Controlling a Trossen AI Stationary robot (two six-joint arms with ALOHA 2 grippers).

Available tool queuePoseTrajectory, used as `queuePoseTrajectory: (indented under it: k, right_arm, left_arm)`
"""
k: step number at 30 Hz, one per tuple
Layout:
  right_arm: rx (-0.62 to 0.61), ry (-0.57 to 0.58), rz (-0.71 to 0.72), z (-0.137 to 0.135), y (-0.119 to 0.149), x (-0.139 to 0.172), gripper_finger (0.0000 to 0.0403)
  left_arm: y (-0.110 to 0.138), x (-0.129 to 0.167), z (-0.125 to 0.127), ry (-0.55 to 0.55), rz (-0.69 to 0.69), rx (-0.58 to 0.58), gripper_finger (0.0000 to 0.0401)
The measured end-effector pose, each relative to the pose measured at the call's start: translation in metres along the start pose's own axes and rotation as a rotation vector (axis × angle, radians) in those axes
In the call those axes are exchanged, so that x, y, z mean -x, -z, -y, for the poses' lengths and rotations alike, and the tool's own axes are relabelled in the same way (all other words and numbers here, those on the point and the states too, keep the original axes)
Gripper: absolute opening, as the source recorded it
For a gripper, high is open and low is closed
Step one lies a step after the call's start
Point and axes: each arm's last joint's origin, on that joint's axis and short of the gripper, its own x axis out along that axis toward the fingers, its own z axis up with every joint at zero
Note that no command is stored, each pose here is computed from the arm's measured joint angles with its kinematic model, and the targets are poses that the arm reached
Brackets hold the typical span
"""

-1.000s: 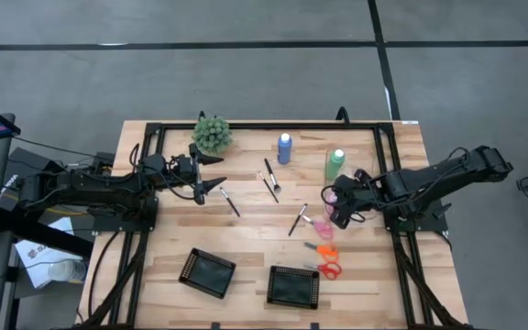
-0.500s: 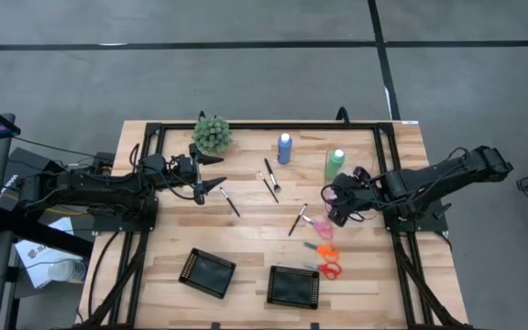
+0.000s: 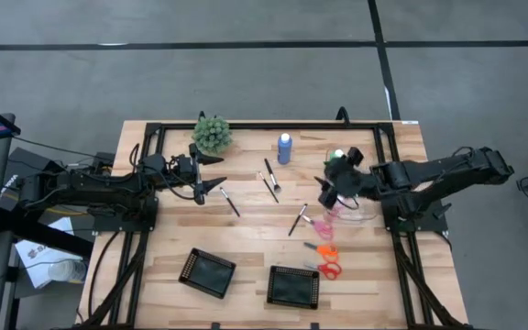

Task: Pick & Place Paint Supplies
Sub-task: Put the blue paint bottle into the transparent bin

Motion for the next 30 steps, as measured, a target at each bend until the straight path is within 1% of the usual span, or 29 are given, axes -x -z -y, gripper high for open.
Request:
queuePoseTrajectory:
  k: [6, 10, 13, 17, 20, 26, 30]
  right_arm:
    - [-0.015, -0.041, 0.067, 0.019, -0.023, -0.025, 0.0268]
    - [-0.037, -0.082, 0.108, 0.037, -0.037, -0.047, 0.0272]
    - [-0.039, -0.113, 0.07, 0.051, -0.04, -0.069, 0.0273]
    - [-0.058, -0.157, 0.027, 0.067, -0.055, -0.096, 0.0273]
    - [-0.031, -0.179, -0.028, 0.076, -0.066, -0.114, 0.0273]
    - [0.016, -0.195, -0.163, 0.091, -0.095, -0.139, 0.0273]
    - [0.026, -0.236, -0.25, 0.099, -0.111, -0.152, 0.0273]
  left_arm:
    - [0.001, 0.0, 0.0, 0.009, -0.007, 0.009, 0.028]
    - [0.001, 0.0, 0.001, 0.035, -0.006, 0.033, 0.028]
    - [0.001, 0.0, 0.001, 0.045, -0.006, 0.051, 0.028]
    - [0.001, 0.0, 0.002, 0.054, -0.007, 0.075, 0.028]
    - [0.001, 0.0, 0.002, 0.055, -0.007, 0.083, 0.028]
    - [0.001, 0.0, 0.002, 0.055, -0.011, 0.096, 0.028]
    - [0.002, 0.0, 0.002, 0.055, -0.018, 0.1, 0.028]
